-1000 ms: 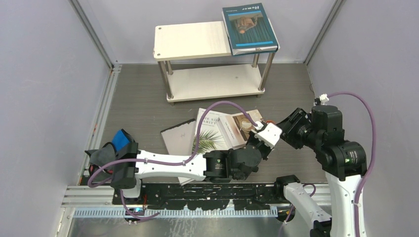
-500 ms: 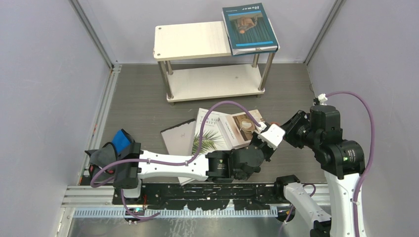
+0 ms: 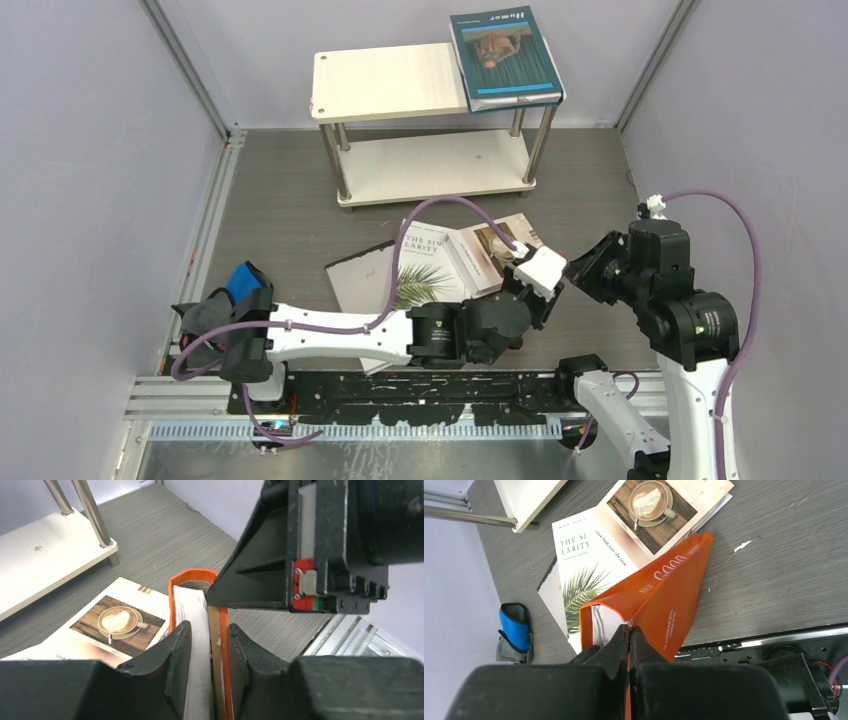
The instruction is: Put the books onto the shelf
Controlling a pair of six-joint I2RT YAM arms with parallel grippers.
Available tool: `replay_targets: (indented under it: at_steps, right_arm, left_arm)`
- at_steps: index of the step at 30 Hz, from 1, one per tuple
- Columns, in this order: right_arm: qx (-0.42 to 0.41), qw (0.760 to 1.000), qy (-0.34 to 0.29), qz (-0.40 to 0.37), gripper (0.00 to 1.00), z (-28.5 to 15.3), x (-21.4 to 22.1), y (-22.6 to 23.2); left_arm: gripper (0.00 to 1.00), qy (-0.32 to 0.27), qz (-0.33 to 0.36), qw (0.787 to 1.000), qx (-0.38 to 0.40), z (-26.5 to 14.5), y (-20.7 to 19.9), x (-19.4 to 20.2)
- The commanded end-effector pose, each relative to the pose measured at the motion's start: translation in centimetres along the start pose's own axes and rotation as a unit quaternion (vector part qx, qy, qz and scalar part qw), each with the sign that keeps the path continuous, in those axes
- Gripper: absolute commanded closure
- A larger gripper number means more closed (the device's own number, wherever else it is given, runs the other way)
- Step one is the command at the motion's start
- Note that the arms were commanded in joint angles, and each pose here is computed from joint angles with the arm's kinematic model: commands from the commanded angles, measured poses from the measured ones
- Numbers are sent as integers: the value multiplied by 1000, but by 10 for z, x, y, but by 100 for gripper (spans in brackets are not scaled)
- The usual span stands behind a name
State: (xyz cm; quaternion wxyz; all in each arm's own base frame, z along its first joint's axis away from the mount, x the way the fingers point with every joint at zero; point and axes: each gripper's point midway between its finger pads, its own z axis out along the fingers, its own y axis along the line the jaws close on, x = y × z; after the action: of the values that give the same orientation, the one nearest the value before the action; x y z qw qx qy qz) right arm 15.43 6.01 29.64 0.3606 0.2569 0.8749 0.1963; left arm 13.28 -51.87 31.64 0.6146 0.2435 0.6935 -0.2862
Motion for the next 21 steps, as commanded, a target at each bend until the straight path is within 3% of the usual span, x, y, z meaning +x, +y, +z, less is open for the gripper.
replay_targets:
  at_steps: [1, 9, 21]
  right_arm:
    - [15, 1000, 9, -3, 99, -3, 8, -10]
    - [-7, 1000, 1, 4, 99, -17, 5, 0]
    - [-76, 997, -28, 7, 99, -64, -11, 33]
  left_arm:
    - [63, -27, -74, 997, -9, -23, 16, -54]
    - [54, -31, -184, 982, -25, -57, 42, -82]
    - [48, -16, -309, 948, -75, -91, 82, -70]
